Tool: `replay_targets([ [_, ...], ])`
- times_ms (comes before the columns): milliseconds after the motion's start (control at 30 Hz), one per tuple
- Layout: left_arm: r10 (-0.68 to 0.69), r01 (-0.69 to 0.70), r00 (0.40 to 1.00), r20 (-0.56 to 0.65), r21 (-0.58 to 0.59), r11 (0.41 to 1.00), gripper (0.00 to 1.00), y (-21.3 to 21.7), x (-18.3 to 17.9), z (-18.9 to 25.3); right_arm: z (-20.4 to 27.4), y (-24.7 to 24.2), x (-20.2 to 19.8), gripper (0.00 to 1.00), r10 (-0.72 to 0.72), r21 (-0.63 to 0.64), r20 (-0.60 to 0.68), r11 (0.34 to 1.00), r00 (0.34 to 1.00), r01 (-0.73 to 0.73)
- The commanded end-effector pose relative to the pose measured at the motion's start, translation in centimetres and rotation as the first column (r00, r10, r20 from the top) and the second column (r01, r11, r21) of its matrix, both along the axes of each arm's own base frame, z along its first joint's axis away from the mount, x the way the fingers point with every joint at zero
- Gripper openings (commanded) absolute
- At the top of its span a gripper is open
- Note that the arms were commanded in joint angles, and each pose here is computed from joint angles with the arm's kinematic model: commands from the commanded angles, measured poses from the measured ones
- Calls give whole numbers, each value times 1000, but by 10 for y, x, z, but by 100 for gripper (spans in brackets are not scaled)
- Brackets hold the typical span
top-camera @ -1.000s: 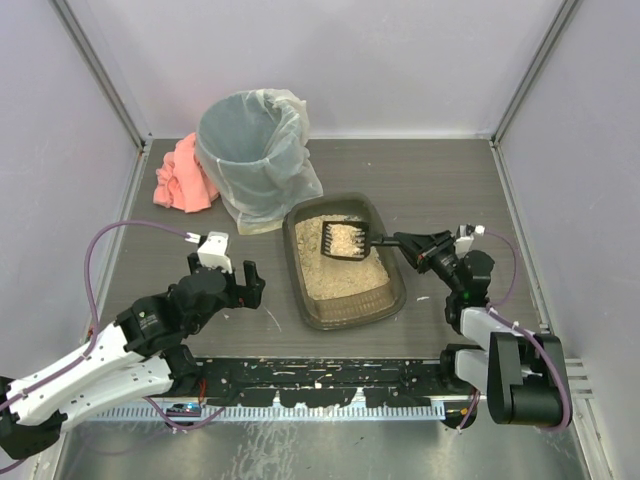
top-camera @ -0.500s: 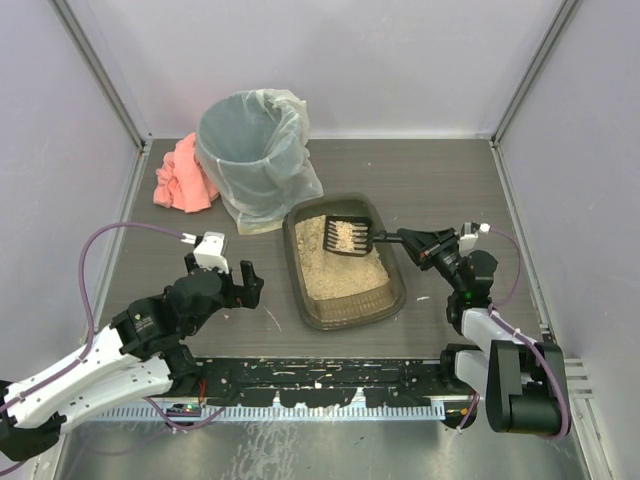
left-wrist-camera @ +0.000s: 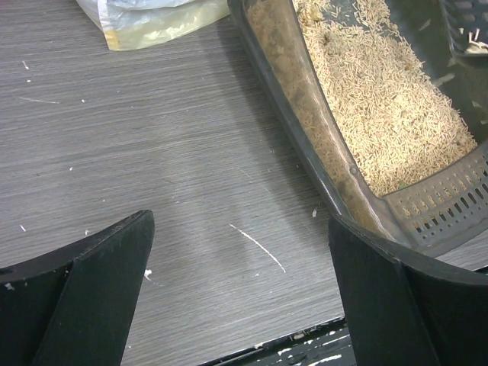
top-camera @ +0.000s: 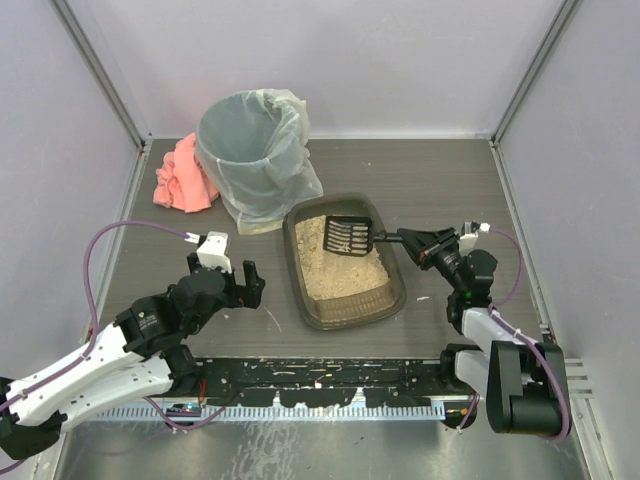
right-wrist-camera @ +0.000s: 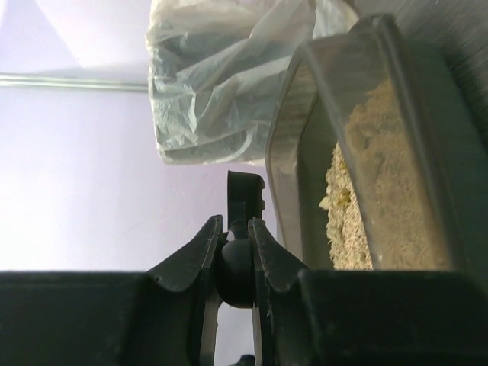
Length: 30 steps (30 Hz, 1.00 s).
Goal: Clean the litter box
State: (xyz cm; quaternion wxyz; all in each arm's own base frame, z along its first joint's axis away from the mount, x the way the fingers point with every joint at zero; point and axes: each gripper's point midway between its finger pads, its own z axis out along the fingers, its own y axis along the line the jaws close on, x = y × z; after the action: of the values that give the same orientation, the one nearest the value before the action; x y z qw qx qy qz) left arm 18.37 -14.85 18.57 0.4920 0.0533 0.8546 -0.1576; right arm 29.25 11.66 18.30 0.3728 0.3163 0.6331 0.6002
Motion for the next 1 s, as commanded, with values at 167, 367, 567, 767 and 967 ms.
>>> replay_targets([
  [167,13,-11,999,44,-34,999,98,-2,5,13,25,-15,8,1,-82,-51,94,995,992,87],
  [367,10,-8,999,43,-41,999,98,-4,6,10,30,0,5,1,2,-121,131,993,991,14],
  [567,7,-5,999,35,-34,999,95,-4,5,6,39,-2,14,1,-14,-504,140,859,990,83],
  [767,-2,2,1000,24,-34,999,95,-7,5,0,61,-19,28,1,-60,-690,147,709,987,146],
  [967,3,-2,1000,29,-38,999,97,-4,4,1,69,-15,42,1,-51,-784,117,609,992,123],
])
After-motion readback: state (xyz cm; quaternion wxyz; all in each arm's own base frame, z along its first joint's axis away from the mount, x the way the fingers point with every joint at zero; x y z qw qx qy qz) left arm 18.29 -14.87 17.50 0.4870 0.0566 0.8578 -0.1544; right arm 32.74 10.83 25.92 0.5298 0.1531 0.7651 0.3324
